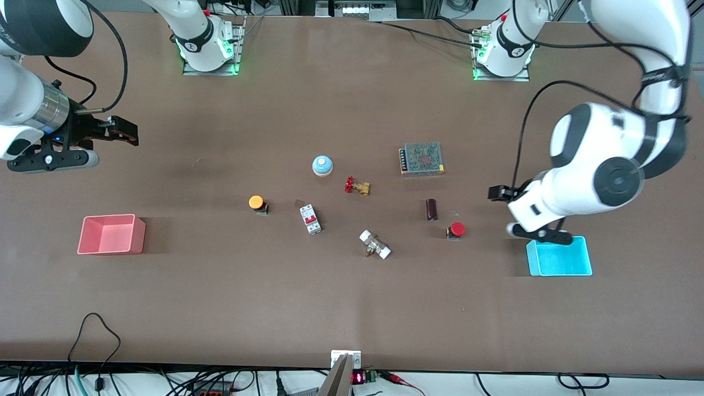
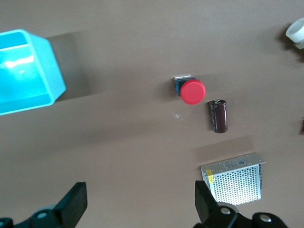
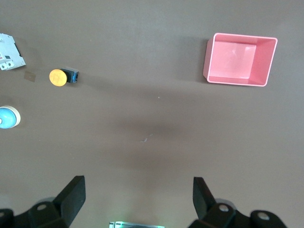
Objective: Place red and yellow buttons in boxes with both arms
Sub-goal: 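Reach the right gripper to the yellow button while the left gripper reaches the red button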
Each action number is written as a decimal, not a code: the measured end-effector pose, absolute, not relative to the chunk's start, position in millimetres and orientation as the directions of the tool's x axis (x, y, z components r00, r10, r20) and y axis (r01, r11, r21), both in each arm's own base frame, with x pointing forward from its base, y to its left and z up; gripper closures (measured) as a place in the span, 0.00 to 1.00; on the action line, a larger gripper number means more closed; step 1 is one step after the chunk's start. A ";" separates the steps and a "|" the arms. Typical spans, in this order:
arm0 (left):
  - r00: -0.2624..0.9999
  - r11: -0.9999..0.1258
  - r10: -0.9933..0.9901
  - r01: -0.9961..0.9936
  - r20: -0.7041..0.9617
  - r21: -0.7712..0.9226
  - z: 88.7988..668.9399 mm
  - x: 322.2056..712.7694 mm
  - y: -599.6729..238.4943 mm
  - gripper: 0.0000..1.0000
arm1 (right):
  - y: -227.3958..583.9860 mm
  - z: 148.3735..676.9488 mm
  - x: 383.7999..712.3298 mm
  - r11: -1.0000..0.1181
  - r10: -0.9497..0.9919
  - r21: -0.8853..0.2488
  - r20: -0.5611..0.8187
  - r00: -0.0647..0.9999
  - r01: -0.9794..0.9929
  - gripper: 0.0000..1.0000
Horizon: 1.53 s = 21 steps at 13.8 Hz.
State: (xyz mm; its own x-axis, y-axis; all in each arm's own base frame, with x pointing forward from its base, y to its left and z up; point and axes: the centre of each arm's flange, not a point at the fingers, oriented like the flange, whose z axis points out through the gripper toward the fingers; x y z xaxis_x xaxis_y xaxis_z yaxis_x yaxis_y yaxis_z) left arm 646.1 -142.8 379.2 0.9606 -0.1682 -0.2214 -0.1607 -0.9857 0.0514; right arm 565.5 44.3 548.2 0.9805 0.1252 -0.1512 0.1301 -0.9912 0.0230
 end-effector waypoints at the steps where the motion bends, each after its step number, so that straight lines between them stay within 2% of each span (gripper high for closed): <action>1: 0.962 -0.982 -0.189 -0.182 -0.198 0.054 372.1 650.3 -146.6 0.00 | 44.5 548.6 565.2 -0.991 0.125 0.023 -0.151 0.981 0.130 0.00; 4: 0.963 -0.971 -0.234 -0.224 -0.131 0.085 352.9 661.7 -148.7 0.00 | 43.5 545.5 564.9 -0.991 0.124 0.023 -0.157 0.980 0.129 0.00; 8: 0.981 -0.967 -0.121 -0.082 -0.151 0.241 304.8 669.7 -140.7 0.00 | 51.8 531.0 566.0 -0.994 0.112 -0.022 -0.128 0.985 0.110 0.00; 13: 0.987 -0.975 -0.046 -0.010 -0.154 0.221 277.4 666.9 -171.6 0.00 | 146.4 452.2 541.4 -1.000 0.012 -0.026 -0.029 1.000 0.011 0.00; 16: 0.993 -0.978 -0.009 0.016 -0.120 0.206 255.2 661.7 -182.6 0.00 | 196.7 422.1 528.0 -0.999 -0.004 -0.033 0.022 1.000 -0.004 0.00; 19: 0.988 -0.978 0.075 0.100 -0.139 0.185 230.1 656.8 -183.8 0.00 | 214.9 384.2 532.4 -0.998 0.063 0.028 0.044 0.997 0.062 0.00; 21: 0.981 -0.977 0.119 0.142 -0.152 0.156 219.7 654.1 -188.9 0.00 | 224.0 355.4 538.7 -0.997 0.069 0.025 0.053 0.996 0.068 0.00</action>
State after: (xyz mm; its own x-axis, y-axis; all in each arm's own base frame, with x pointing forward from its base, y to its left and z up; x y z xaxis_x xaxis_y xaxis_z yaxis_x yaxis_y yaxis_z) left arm 654.1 -188.9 219.7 0.9813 0.1188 -0.1517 0.1424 -0.9775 0.1558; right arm 538.7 224.0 355.4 0.9962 0.0687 0.0526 0.0675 -0.9974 0.0251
